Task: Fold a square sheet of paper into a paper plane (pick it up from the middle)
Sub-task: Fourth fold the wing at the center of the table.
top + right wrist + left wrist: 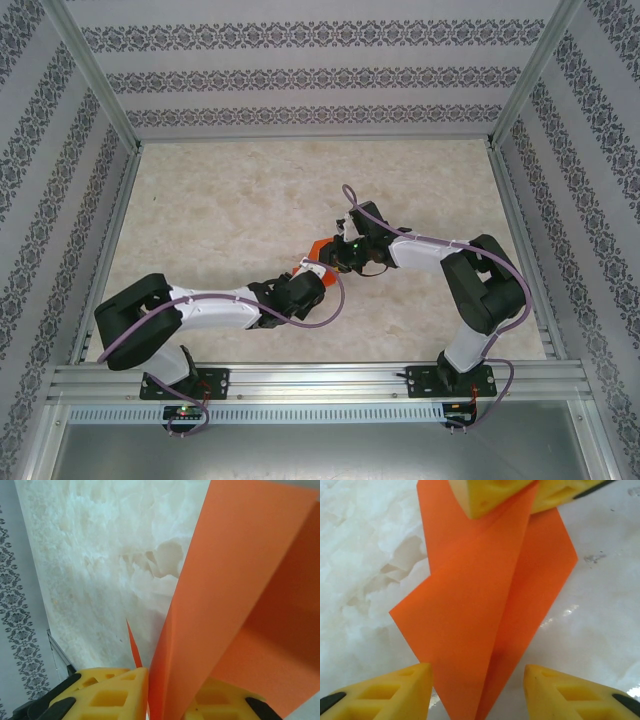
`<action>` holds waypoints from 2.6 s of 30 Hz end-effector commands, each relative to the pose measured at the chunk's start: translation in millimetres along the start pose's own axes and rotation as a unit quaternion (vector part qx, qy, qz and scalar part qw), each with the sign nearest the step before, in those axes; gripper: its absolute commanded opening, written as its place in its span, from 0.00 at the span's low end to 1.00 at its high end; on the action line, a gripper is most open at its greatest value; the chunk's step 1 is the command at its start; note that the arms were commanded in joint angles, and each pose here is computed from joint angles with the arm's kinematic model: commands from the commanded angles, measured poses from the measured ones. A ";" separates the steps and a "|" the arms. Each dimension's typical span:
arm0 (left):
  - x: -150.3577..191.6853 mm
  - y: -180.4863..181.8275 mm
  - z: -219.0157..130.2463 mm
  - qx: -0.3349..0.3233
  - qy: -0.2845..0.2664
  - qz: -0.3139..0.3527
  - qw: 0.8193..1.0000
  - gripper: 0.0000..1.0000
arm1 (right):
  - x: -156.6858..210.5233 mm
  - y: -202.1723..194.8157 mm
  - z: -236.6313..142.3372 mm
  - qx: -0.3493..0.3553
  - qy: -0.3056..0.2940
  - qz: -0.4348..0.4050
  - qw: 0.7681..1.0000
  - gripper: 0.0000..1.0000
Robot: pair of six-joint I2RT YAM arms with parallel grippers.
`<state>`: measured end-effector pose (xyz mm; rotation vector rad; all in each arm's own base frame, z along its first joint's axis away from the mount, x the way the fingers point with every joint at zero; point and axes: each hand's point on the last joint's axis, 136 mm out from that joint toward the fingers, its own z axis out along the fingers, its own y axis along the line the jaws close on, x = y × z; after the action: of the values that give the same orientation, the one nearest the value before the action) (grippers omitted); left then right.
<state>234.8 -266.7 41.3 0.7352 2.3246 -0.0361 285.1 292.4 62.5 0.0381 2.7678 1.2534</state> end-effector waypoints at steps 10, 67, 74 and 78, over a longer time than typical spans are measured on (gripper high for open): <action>-13.2 5.9 6.9 -0.029 -0.016 0.004 0.999 0.35 | -3.8 12.2 -3.1 -0.002 -0.004 -0.015 1.000 0.21; 0.3 -7.5 23.0 0.272 0.023 -0.289 0.917 0.00 | 5.8 21.5 -34.9 -0.026 -0.060 -0.044 0.997 0.35; -11.2 -14.8 16.1 0.305 0.029 -0.289 0.907 0.00 | 5.7 26.0 -20.0 -0.035 -0.044 -0.048 0.997 0.34; -11.6 -18.3 17.3 0.317 0.035 -0.300 0.899 0.01 | 2.9 30.1 -11.0 -0.039 -0.037 -0.050 0.997 0.29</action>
<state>236.9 -282.3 22.8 0.2885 2.5599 -1.0118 270.6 288.3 77.4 -0.0074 2.6829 1.2469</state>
